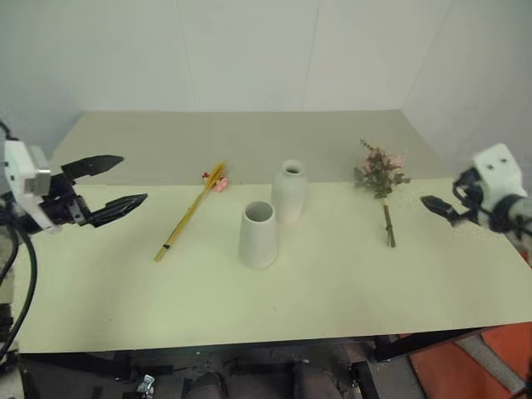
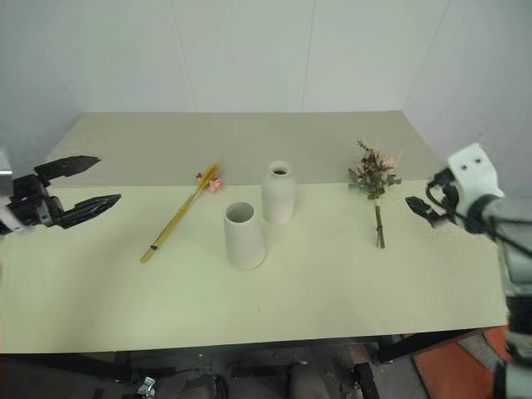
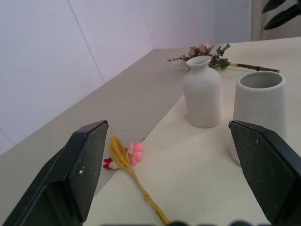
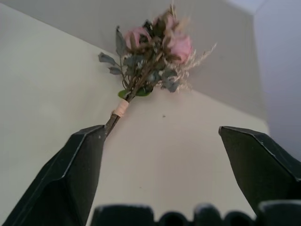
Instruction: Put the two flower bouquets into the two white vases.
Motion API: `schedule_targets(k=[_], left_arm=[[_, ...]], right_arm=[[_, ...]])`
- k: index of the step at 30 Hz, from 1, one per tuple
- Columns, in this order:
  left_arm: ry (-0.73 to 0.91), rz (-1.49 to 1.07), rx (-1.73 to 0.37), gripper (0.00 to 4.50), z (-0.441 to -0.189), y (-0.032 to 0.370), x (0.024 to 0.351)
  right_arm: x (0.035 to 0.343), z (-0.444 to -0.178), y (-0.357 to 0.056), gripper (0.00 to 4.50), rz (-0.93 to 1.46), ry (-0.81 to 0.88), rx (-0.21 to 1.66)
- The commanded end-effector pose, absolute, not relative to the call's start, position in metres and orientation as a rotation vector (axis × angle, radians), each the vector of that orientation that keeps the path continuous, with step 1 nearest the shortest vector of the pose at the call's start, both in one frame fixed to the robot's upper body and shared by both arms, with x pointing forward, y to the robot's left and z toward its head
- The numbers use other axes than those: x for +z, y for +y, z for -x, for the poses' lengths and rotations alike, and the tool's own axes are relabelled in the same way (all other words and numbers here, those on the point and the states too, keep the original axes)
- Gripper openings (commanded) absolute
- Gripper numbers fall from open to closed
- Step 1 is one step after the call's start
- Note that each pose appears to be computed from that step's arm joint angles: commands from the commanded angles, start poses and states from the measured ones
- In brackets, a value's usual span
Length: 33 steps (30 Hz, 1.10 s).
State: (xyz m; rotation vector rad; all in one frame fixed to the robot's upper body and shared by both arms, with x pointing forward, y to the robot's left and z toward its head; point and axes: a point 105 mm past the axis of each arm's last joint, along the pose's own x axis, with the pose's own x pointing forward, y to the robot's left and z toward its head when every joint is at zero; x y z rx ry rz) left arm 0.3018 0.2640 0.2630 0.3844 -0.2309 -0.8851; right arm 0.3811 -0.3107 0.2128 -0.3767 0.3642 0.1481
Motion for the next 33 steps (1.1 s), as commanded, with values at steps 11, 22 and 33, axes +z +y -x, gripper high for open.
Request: schedule_targets(k=[11, 22, 33], left_arm=[[-0.233, -0.386, -1.068, 4.47, -0.301, 0.219, 0.258], [-0.204, -0.377, -1.063, 4.50, -0.294, 0.215, 0.252], [-0.197, -0.379, -1.037, 4.50, -0.289, 0.217, 0.252]], right_arm=[[0.194, -0.438, -0.303, 4.50, 0.265, 0.544, 0.061], [0.172, -0.443, -0.287, 3.29, 0.277, 0.576, 0.089], [0.171, -0.449, -0.278, 0.16, 0.299, 0.553, 0.075]])
